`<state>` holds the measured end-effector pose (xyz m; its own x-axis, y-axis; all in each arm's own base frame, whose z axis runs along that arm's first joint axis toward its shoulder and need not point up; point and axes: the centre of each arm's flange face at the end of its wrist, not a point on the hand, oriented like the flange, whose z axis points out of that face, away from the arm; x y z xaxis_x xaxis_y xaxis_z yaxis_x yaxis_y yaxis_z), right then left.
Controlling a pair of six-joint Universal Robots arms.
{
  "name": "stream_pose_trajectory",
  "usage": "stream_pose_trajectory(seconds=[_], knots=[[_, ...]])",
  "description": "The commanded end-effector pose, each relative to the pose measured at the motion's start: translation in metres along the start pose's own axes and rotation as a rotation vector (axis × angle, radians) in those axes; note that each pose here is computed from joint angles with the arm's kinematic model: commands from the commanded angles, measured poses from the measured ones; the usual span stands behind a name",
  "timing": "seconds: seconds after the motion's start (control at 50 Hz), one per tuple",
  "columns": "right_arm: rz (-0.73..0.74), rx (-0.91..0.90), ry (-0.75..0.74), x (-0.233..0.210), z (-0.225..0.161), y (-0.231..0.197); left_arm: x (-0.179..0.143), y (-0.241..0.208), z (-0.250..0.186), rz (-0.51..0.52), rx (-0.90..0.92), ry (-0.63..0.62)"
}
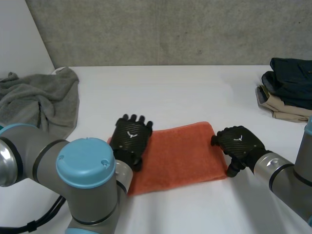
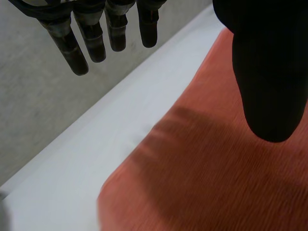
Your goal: Fold the laundry.
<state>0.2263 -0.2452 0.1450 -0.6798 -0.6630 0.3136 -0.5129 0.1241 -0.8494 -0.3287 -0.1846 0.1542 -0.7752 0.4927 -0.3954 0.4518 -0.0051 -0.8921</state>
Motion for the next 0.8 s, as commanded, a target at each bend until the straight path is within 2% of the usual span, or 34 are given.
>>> stream_pose_trajectory(seconds=[0.02, 0.28, 0.58, 0.68, 0.8], knots=[[0.007, -0.005, -0.024, -0.008, -0.002, 0.006, -0.013, 0.014, 0.007, 0.042, -0.053, -0.062], [0.063, 0.001, -0.044, -0.012, -0.007, 0.005, -0.03, -0.026, -0.007, -0.005, 0.066, -0.102], [0.066, -0.044, -0.004, -0.008, 0.01, 0.021, -0.04, -0.033, -0.02, -0.028, 0.092, -0.099], [0.01, -0.028, 0.134, 0.011, 0.0, 0.007, -0.042, -0.039, -0.023, -0.052, 0.114, -0.093], [-0.121, 0.018, 0.174, 0.016, -0.003, -0.016, -0.049, -0.047, -0.025, -0.065, 0.141, -0.111]])
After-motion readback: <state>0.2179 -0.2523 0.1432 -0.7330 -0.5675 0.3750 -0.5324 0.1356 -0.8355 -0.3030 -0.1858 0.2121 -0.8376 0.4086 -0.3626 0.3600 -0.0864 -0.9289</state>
